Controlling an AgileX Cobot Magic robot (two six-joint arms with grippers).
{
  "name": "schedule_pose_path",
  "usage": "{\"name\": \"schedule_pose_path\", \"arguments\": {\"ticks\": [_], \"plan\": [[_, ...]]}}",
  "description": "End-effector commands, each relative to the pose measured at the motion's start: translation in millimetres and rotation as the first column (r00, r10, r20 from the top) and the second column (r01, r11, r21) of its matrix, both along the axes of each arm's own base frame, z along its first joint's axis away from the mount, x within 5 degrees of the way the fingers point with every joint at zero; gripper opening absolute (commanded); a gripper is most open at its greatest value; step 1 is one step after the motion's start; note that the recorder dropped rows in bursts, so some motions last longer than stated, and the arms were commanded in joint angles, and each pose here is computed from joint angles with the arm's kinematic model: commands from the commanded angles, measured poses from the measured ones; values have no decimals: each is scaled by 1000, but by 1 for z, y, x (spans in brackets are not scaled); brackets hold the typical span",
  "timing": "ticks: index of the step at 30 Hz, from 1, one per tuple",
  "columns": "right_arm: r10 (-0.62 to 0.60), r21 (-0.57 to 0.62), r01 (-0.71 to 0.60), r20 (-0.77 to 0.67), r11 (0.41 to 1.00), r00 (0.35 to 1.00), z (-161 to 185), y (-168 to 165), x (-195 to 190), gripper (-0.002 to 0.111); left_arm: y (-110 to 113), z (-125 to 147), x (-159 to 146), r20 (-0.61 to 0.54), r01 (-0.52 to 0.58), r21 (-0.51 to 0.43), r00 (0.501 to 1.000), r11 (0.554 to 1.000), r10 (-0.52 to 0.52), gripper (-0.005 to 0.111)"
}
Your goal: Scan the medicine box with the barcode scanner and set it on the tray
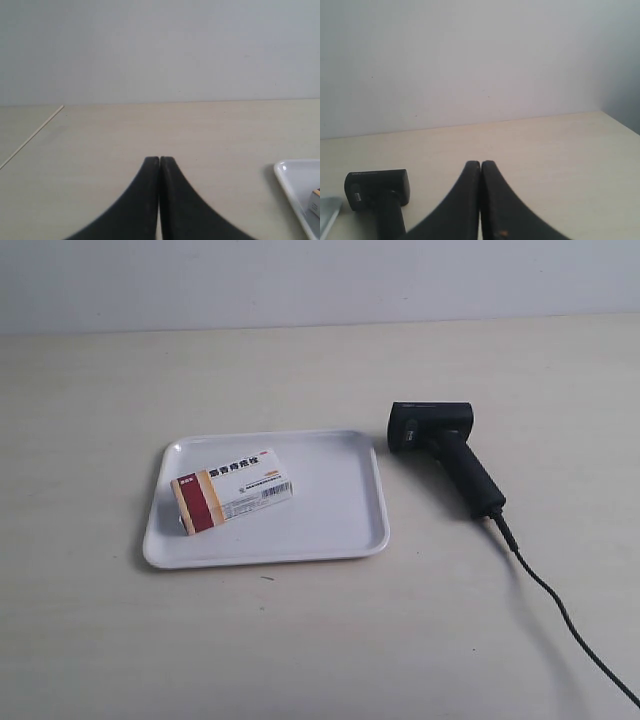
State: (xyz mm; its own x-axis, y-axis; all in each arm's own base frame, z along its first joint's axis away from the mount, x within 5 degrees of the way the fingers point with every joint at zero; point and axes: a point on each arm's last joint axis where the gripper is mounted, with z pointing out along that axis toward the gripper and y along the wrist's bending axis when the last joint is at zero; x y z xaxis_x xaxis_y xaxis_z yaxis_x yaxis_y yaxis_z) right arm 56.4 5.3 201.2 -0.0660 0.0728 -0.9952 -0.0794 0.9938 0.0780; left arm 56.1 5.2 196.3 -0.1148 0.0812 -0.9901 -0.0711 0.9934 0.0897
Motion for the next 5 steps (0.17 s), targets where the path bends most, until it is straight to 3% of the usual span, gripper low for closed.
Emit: {"name": "schedule_pose_path", "arguments": {"ticks": [1,5], "plan": [[-6,5,6,2,1000,1000,-1,0,0,0,0,0,0,8,4,-10,1000,1000,-4,3],[-6,5,6,2,1000,1000,-1,0,0,0,0,0,0,8,4,-10,1000,1000,-4,3]]}}
